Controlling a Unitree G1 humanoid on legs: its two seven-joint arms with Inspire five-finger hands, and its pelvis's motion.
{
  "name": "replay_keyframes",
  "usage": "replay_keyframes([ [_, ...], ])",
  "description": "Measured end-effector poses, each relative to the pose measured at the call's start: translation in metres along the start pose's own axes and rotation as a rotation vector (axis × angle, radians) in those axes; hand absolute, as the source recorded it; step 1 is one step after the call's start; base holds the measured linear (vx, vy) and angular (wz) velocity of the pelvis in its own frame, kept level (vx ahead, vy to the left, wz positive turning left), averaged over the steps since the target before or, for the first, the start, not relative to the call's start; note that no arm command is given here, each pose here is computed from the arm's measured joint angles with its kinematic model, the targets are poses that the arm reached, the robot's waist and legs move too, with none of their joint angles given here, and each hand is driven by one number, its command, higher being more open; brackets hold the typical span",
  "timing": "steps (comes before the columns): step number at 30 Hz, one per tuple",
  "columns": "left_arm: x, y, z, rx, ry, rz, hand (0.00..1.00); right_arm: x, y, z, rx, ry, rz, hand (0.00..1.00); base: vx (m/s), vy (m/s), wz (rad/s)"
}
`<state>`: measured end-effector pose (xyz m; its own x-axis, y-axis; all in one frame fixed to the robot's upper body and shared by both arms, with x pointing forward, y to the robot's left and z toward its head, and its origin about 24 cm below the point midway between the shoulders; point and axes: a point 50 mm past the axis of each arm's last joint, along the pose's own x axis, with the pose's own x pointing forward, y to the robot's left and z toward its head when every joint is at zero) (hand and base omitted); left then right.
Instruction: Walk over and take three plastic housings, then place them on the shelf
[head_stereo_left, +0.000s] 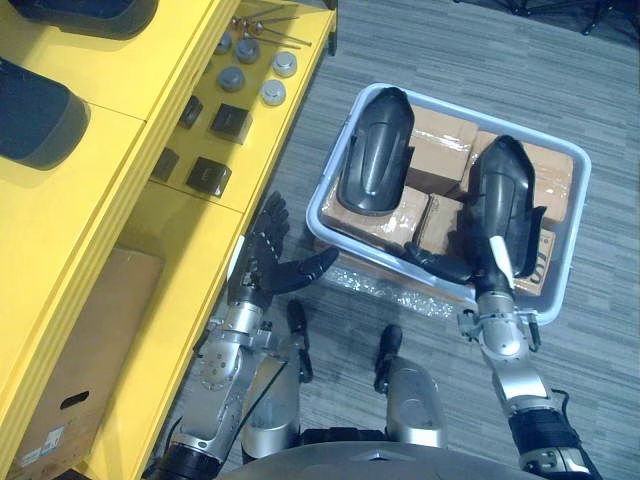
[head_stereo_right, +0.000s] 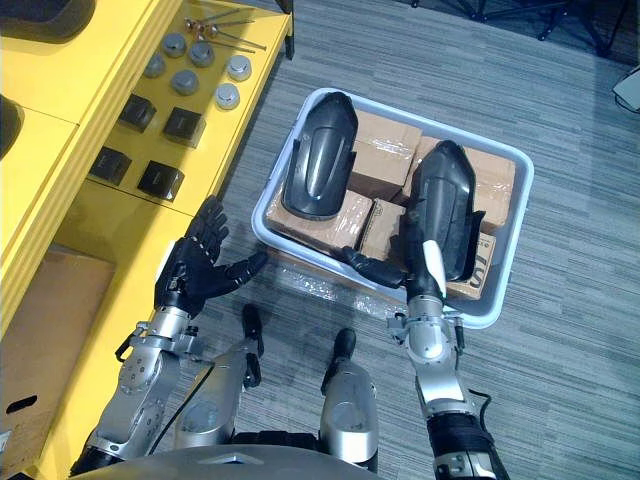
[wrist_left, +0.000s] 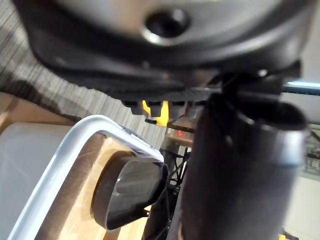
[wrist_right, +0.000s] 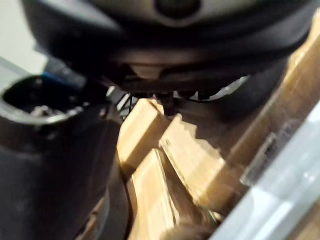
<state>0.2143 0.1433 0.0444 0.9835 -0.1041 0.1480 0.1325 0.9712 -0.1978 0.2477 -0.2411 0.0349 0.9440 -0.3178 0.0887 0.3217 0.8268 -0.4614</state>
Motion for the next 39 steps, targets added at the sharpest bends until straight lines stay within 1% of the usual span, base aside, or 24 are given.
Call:
replay_keyframes([
  [3,0.000,0.000,0.001,-0.004,-0.006,-0.012,1.00,0.004,-0.024,0.021,0.051,-0.119,-0.192,1.00,0.02,0.008,-0.07],
  [6,0.001,-0.003,0.001,-0.008,-0.004,-0.040,1.00,0.004,-0.041,0.039,0.097,-0.226,-0.341,1.00,0.03,0.007,-0.06],
  [9,0.001,-0.005,0.001,-0.014,-0.006,-0.059,1.00,0.003,-0.052,0.040,0.105,-0.235,-0.430,1.00,0.01,0.000,-0.01],
  [12,0.001,-0.006,0.001,-0.022,-0.005,-0.065,1.00,0.003,-0.057,0.036,0.096,-0.207,-0.456,1.00,0.00,0.000,0.00],
  [15,0.002,-0.007,0.001,-0.022,-0.007,-0.074,1.00,0.005,-0.063,0.025,0.102,-0.124,-0.478,1.00,0.00,0.003,0.02],
  [16,0.003,-0.007,0.001,-0.021,-0.009,-0.081,1.00,0.007,-0.068,0.013,0.084,-0.059,-0.494,1.00,0.00,0.012,0.05],
  [19,0.004,-0.007,0.002,-0.020,-0.006,-0.085,1.00,0.010,-0.074,-0.001,0.063,0.022,-0.511,1.00,0.00,0.005,0.02],
  [24,0.010,-0.011,0.003,-0.027,0.000,-0.137,1.00,0.029,-0.087,-0.030,0.066,0.229,-0.511,1.00,-0.01,0.011,0.04],
  [26,0.011,-0.013,0.003,-0.031,0.005,-0.149,1.00,0.037,-0.092,-0.033,0.080,0.267,-0.510,1.00,0.01,0.008,0.11],
  [33,0.024,-0.020,-0.009,-0.033,0.048,-0.174,1.00,0.079,-0.137,-0.016,0.098,0.311,-0.553,1.00,0.01,0.005,0.09],
  [38,0.024,-0.021,-0.016,-0.075,0.076,-0.160,1.00,0.095,-0.146,-0.004,0.107,0.325,-0.543,1.00,-0.01,-0.004,0.18],
  [39,0.026,-0.023,-0.018,-0.079,0.082,-0.166,1.00,0.098,-0.154,-0.001,0.084,0.328,-0.543,1.00,-0.04,-0.005,0.19],
])
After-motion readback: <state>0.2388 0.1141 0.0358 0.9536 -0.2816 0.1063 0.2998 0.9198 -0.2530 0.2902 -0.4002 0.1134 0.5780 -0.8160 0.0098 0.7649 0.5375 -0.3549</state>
